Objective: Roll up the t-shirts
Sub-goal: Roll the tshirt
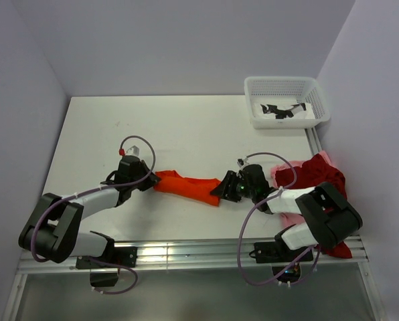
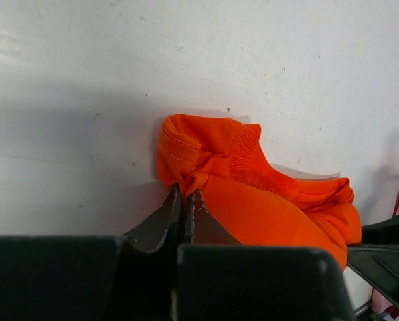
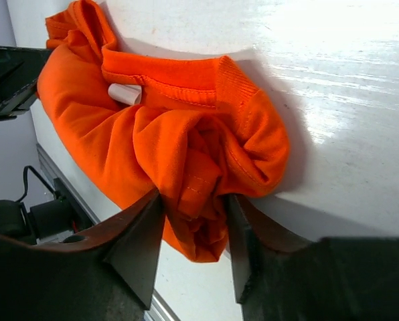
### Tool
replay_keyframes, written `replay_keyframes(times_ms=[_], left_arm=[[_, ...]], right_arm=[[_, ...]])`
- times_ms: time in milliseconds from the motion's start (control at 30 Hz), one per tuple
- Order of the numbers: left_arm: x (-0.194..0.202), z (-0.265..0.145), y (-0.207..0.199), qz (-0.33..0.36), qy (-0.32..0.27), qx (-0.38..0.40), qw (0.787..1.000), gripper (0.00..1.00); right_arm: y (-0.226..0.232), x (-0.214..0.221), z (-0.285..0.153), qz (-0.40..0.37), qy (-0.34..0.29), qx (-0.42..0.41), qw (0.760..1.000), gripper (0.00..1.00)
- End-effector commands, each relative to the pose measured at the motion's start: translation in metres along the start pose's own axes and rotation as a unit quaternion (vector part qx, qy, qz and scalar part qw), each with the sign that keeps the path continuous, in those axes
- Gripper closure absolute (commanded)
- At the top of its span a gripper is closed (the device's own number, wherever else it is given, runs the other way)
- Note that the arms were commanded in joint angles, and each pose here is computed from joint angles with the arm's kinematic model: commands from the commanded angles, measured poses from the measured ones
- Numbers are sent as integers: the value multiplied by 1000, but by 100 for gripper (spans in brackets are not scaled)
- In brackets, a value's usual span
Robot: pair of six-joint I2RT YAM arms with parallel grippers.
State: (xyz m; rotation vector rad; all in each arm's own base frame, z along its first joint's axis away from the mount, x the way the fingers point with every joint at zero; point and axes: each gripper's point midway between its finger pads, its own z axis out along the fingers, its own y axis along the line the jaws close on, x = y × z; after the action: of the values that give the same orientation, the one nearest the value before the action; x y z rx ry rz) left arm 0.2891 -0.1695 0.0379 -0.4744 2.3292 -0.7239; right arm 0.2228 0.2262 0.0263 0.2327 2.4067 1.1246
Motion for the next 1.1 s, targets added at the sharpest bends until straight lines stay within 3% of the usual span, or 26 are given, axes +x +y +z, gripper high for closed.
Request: replay_keyframes(times_ms=[0, 67, 133, 233, 267, 300, 767, 1067], left_arm=[[-7, 2, -21, 5, -8, 18, 1000, 100], [-6, 3, -22, 3, -6, 16, 1000, 100], [-4, 3, -25, 5, -5, 15, 1000, 100], [-3, 2, -30, 3, -2, 16, 1000, 100], [-3, 2, -31, -1, -3, 14, 1000, 100], [-2, 2, -33, 1, -1, 13, 1000, 100], [-30, -23, -84, 9, -12, 24, 1000, 99], [-44, -24, -101, 6, -18, 29, 999, 100]], right_arm=[[6, -10, 6, -19, -16, -6, 1000, 54], [8, -13, 7, -23, -17, -6, 1000, 62], [11, -14, 8, -29, -16, -8, 999, 64], [14, -17, 7, -39, -17, -10, 999, 83], [21, -21, 7, -45, -21, -16, 999, 97], [17, -21, 6, -49, -16, -4, 999, 100], [58, -82, -25, -103, -70, 37, 991, 100], [55, -98, -28, -94, -57, 50, 993, 100]])
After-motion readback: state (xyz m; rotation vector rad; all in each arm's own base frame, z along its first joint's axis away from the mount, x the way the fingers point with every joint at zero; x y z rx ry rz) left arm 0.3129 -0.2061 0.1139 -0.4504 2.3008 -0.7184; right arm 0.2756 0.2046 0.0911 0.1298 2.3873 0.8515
